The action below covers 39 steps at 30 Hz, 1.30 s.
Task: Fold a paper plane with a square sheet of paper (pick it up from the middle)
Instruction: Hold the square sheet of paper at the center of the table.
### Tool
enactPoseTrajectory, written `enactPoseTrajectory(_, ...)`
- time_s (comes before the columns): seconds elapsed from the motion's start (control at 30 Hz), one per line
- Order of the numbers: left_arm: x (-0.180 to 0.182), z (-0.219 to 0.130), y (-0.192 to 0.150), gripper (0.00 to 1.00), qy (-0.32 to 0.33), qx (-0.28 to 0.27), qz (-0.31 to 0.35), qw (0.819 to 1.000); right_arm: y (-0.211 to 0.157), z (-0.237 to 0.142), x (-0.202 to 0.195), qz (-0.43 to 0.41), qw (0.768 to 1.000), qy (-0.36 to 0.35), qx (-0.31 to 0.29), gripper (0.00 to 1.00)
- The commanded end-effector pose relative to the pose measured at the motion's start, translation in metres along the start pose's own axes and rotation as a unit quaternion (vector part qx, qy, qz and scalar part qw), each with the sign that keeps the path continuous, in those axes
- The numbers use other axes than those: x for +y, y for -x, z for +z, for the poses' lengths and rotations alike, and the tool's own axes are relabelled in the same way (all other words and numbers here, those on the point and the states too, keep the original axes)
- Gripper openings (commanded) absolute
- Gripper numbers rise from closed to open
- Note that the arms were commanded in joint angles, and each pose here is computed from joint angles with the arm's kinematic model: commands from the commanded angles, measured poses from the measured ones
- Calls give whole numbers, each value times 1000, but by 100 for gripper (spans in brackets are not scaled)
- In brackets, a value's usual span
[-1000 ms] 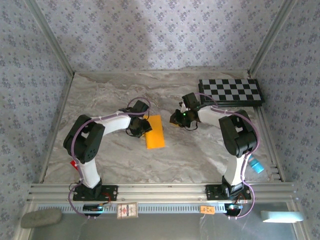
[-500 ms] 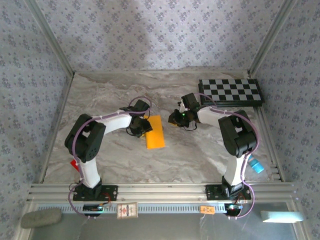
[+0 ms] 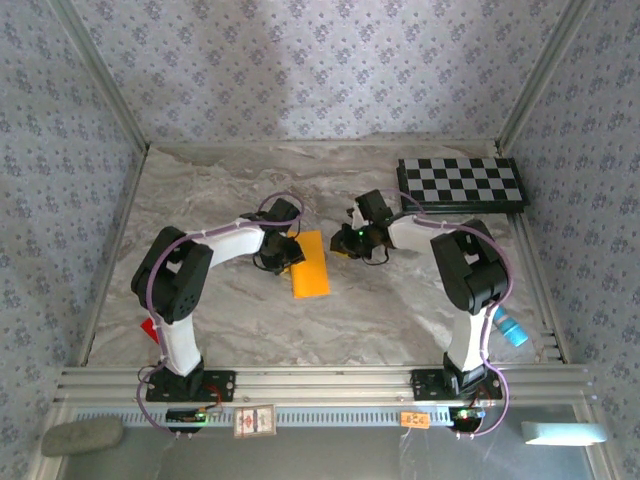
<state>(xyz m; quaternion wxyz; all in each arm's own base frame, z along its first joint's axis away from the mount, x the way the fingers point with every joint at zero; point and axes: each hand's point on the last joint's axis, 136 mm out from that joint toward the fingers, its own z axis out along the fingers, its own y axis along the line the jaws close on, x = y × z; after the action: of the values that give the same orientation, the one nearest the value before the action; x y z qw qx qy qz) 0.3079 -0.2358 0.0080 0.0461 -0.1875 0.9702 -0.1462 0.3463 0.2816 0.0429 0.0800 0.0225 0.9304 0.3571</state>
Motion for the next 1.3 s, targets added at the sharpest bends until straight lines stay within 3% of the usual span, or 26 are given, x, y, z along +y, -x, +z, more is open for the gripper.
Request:
enactPoseTrajectory(0.0,53,52,-29,38,89,50,0,995,-4,10,14,-21,999,17,18,19)
enactPoseTrajectory(0.83,49,61,-35,38,80,69,18,994,-14,31,26,-39,997,25,55,16)
enactPoseTrajectory(1.27,49,60,-34,38,82,69,18,994,-39,47,-29,-35,991,-66,110,14)
